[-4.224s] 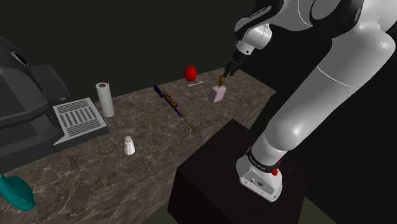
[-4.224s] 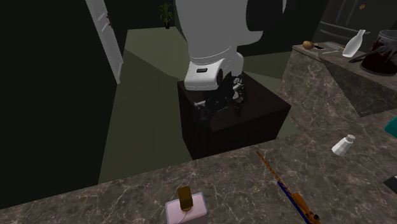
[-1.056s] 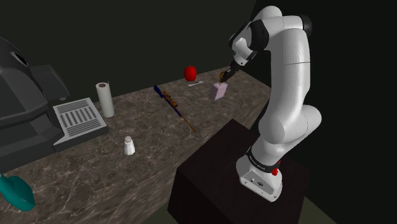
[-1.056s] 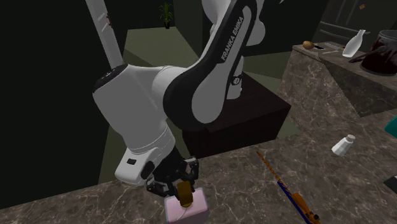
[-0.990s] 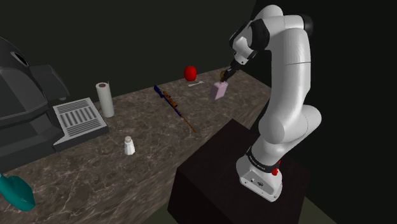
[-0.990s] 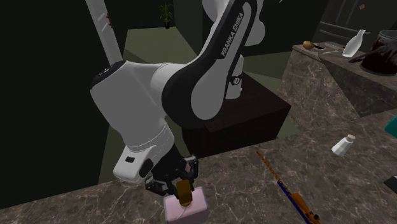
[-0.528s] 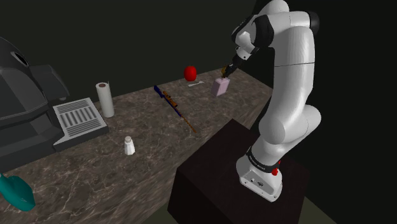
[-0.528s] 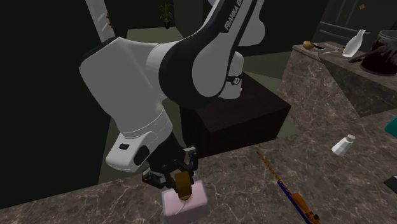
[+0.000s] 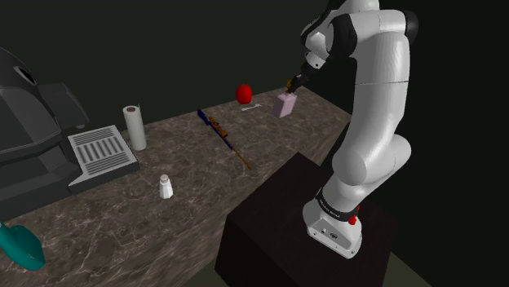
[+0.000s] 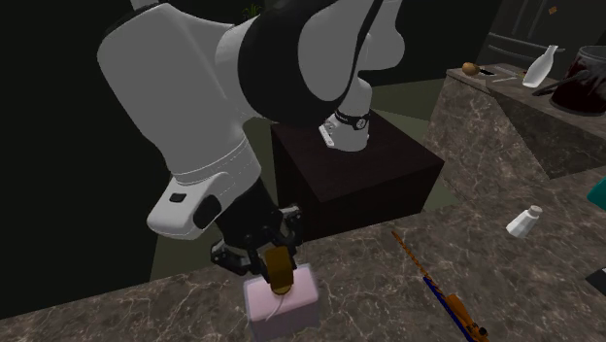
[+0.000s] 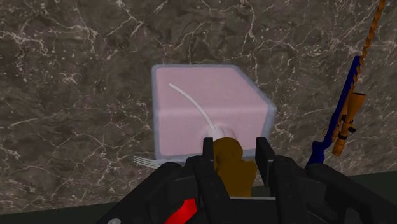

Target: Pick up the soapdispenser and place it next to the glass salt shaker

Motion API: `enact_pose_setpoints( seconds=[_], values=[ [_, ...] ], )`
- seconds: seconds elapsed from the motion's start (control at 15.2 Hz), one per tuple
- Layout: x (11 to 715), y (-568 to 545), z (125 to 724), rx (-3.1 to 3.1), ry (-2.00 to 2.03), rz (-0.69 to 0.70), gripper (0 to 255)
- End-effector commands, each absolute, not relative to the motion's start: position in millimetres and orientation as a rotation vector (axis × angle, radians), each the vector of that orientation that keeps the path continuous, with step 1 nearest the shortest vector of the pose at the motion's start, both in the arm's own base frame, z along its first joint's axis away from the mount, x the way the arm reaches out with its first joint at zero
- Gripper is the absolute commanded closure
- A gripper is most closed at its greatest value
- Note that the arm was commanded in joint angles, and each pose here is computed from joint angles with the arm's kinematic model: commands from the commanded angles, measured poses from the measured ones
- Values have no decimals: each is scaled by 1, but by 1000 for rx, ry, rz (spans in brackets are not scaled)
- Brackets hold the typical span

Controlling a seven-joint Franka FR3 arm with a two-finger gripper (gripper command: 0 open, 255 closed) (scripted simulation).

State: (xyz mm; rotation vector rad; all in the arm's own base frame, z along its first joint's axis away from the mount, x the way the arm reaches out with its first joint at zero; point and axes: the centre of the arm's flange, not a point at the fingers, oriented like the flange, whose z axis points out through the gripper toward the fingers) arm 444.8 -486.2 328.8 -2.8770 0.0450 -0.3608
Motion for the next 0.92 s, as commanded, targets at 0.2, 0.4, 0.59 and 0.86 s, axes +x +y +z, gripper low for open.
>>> enact_pose_setpoints(
  seconds=[0.2, 0.4, 0.59, 0.86],
  values=[
    [445, -487, 356, -2877, 45, -361, 255],
    [445, -487, 371, -2877, 45, -361, 255],
    [445, -487, 387, -2877, 45, -361, 255],
    [445, -487, 408, -2877, 45, -361, 255]
  ],
)
